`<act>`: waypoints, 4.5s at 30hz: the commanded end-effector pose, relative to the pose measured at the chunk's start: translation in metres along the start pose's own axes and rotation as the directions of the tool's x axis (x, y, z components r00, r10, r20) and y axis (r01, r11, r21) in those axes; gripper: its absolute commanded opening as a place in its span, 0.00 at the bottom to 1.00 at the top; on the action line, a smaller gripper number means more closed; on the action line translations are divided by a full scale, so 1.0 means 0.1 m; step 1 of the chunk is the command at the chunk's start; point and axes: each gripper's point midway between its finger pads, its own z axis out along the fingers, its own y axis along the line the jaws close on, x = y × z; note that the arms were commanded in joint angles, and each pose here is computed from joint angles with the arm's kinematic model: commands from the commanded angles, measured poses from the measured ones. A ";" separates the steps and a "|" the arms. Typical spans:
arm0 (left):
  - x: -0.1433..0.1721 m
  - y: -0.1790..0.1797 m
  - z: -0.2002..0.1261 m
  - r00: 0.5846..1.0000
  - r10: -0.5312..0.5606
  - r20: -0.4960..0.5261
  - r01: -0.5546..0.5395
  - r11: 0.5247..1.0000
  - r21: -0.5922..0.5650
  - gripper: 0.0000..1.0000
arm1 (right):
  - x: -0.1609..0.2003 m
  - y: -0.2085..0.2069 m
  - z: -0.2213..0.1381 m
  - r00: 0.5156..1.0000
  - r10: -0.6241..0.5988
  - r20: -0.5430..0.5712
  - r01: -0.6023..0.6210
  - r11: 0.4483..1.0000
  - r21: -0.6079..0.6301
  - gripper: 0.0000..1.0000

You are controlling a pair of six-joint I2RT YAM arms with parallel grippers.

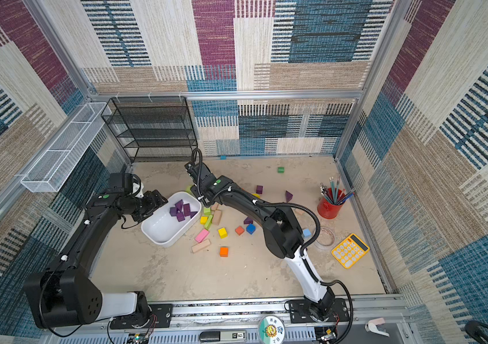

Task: Pick purple bricks into the storage bin
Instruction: Place the building block in the storage box, then pick up the building block from the center of the board.

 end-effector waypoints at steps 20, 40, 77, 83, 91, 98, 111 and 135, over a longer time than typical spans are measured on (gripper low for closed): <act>0.46 -0.60 0.07 0.963 0.263 -0.053 -0.258 0.963 0.083 0.81 | 0.29 -1.31 0.03 0.847 0.517 0.126 -0.532 0.822 0.203 0.58; 0.89 -0.99 -0.02 0.884 0.464 -0.051 -0.451 0.878 0.163 0.82 | 1.13 -2.01 0.22 0.778 0.628 0.006 -0.580 0.714 0.391 0.59; 1.01 -1.07 -0.01 0.867 0.492 -0.076 -0.468 0.858 0.211 0.81 | 1.70 -2.22 0.49 0.755 0.644 -0.124 -0.550 0.726 0.413 0.53; 1.01 -1.08 -0.01 0.867 0.492 -0.078 -0.468 0.858 0.214 0.81 | 1.69 -2.23 0.48 0.754 0.647 -0.110 -0.563 0.724 0.400 0.44; 1.01 -1.07 0.01 0.866 0.493 -0.079 -0.469 0.858 0.209 0.81 | 1.65 -2.29 0.43 0.765 0.637 -0.095 -0.550 0.722 0.420 0.35; 1.00 -1.06 0.02 0.866 0.494 -0.082 -0.470 0.859 0.203 0.81 | 1.57 -2.36 0.29 0.774 0.630 -0.062 -0.546 0.714 0.439 0.30; 0.95 -1.02 0.05 0.868 0.490 -0.075 -0.473 0.864 0.169 0.81 | 1.32 -2.38 0.00 0.778 0.628 0.013 -0.580 0.711 0.398 0.27; 0.37 -0.48 0.11 0.972 0.225 -0.064 -0.222 0.973 0.058 0.81 | 0.46 -1.44 -0.21 0.889 0.456 0.052 -0.456 0.867 0.201 0.28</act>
